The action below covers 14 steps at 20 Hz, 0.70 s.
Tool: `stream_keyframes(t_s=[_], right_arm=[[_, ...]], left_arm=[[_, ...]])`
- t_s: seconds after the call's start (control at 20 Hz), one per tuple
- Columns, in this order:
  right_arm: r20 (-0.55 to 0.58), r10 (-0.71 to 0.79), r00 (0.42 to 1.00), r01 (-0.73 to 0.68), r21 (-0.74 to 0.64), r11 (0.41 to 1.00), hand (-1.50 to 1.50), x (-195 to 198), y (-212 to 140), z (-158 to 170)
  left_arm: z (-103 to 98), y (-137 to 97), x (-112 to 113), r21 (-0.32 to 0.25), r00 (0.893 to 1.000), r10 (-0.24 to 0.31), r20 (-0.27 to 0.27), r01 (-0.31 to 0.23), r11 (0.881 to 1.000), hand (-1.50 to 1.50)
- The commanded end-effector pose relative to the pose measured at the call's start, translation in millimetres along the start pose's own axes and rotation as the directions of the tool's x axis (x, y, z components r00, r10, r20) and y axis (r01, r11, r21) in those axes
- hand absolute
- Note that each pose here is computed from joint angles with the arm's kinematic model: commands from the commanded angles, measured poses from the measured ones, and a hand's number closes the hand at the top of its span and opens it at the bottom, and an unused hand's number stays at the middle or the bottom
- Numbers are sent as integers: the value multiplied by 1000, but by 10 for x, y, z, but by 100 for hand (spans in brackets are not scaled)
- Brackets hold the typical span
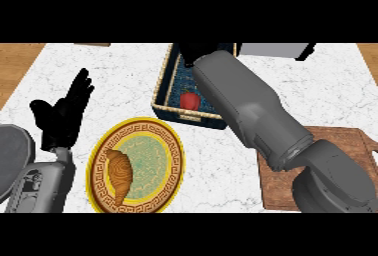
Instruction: Pick the bell pepper from the cutting board and place it in the basket
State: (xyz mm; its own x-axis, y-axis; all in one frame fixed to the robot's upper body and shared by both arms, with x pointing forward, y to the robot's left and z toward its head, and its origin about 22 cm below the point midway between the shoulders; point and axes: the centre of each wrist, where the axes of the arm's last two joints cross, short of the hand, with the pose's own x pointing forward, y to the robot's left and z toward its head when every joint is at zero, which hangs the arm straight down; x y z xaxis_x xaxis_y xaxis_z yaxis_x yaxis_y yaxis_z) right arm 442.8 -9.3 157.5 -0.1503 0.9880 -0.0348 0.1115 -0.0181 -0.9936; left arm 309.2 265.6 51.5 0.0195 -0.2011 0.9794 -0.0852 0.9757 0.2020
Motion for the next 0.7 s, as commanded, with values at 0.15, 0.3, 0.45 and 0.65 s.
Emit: stream_keyframes(t_s=[0.15,0.3,0.45,0.65], right_arm=[[2,5,1000,-5,99,995,150,-66,64,-4],[-18,-4,1000,6,99,995,150,-24,104,31],[-4,-9,1000,10,116,993,150,-59,151,35],[-70,-43,997,56,195,979,150,-185,208,7]], left_arm=[[-5,50,82,-2,1000,4,-6,-4,1000,0],[-70,48,105,-6,1000,4,6,-4,1000,0],[-50,44,-18,0,1000,15,-11,-15,1000,0],[56,-61,19,1,1000,-16,3,16,1000,0]])
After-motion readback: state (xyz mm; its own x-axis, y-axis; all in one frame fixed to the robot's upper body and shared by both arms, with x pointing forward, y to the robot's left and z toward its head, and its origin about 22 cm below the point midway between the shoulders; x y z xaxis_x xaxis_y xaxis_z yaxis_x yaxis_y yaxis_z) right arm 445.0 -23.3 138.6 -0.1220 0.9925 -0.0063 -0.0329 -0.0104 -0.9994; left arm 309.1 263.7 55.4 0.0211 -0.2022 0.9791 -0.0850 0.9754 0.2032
